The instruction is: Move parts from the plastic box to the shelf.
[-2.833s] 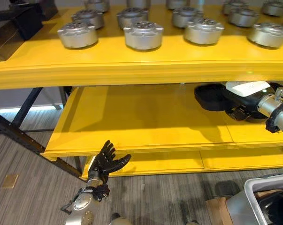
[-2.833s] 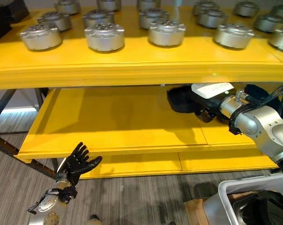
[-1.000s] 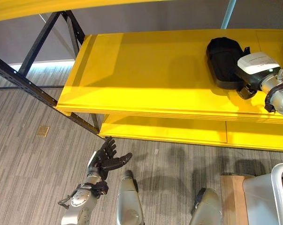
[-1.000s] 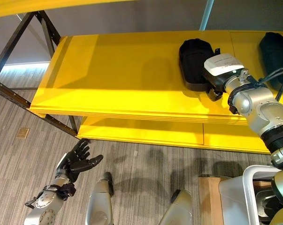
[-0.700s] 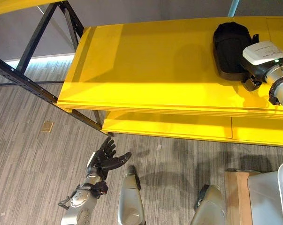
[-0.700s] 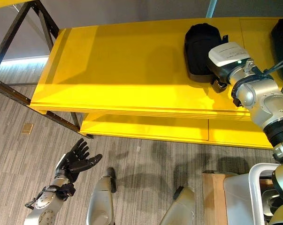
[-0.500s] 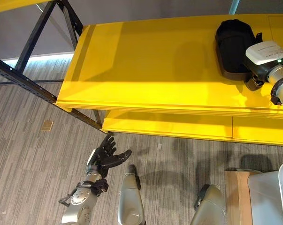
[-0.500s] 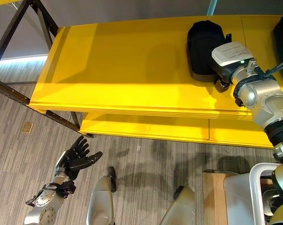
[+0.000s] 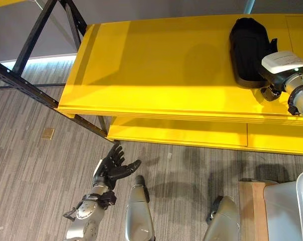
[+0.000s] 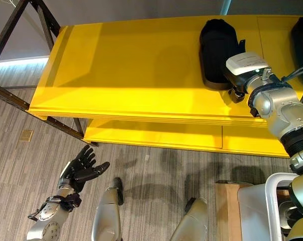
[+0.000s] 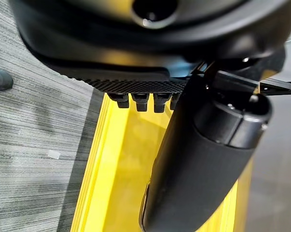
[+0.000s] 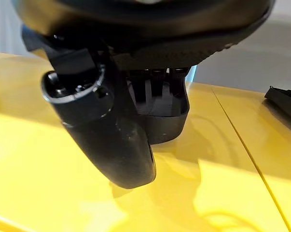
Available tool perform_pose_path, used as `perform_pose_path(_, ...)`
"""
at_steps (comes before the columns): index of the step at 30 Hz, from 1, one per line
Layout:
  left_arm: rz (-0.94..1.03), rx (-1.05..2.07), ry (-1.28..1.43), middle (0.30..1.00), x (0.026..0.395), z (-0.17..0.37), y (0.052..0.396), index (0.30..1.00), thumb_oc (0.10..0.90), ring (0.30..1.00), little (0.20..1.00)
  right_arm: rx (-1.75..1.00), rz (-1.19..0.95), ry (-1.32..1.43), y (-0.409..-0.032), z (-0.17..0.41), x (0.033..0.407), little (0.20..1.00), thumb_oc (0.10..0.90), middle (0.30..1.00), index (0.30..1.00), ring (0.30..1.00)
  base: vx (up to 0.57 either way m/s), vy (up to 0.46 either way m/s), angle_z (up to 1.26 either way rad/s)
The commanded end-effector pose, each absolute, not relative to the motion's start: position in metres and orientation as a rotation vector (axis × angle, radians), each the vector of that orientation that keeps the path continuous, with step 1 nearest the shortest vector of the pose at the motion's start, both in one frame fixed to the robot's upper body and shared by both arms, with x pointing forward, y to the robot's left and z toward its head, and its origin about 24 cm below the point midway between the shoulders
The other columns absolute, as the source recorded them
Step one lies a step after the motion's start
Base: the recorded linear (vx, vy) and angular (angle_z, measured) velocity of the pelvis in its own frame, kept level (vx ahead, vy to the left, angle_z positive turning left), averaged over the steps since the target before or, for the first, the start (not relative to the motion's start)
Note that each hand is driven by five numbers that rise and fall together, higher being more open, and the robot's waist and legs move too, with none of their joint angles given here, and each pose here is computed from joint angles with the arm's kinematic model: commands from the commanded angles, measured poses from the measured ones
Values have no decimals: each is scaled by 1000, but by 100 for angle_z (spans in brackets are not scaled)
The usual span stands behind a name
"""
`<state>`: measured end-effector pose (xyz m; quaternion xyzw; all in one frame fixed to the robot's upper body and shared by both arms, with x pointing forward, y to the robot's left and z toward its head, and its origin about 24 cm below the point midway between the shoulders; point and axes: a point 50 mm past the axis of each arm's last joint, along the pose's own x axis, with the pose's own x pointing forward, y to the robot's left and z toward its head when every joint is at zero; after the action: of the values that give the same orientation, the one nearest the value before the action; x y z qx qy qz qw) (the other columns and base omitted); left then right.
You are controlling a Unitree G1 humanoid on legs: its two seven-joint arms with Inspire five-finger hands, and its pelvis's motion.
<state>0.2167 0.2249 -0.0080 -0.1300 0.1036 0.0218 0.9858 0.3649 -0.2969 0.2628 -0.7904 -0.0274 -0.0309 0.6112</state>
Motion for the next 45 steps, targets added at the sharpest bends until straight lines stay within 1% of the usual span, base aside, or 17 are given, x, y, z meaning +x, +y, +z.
perform_pose_path(1,85,-238,-1,1000,228,29,244,1000,900,1000,1000,-1738,-216,-302,-274,330,362,1000,900,1000,1000,1000,0,0,0)
perform_pose_path(13,98,-234,-3,1000,228,30,247,1000,900,1000,1000,-1733,-198,-381,-264,342,353,1000,900,1000,1000,1000,0,0,0)
perform_pose_path(22,100,-218,10,1000,225,29,252,1000,900,1000,1000,-1735,-207,-468,-255,364,341,1000,900,1000,1000,1000,0,0,0)
perform_pose_path(34,105,-209,27,1000,223,27,256,1000,900,1000,1000,-1749,-248,-532,-256,380,328,1000,900,1000,1000,1000,1,2,1)
perform_pose_path(36,101,-207,29,1000,223,27,256,1000,900,1000,1000,-1767,-239,-557,-252,380,325,1000,900,1000,1000,1000,0,0,0)
perform_pose_path(41,88,-182,38,1000,223,27,256,1000,900,1000,1000,-1714,-228,-596,-252,369,318,1000,900,1000,1000,1000,41,30,-3)
perform_pose_path(43,96,-179,44,1000,223,26,256,1000,900,1000,1000,-1665,-221,-581,-257,355,317,1000,900,1000,1000,1000,55,50,-4)
perform_pose_path(45,101,-174,51,1000,223,25,257,1000,900,1000,1000,-1552,-199,-604,-258,341,312,1000,900,1000,1000,1000,70,38,-11)
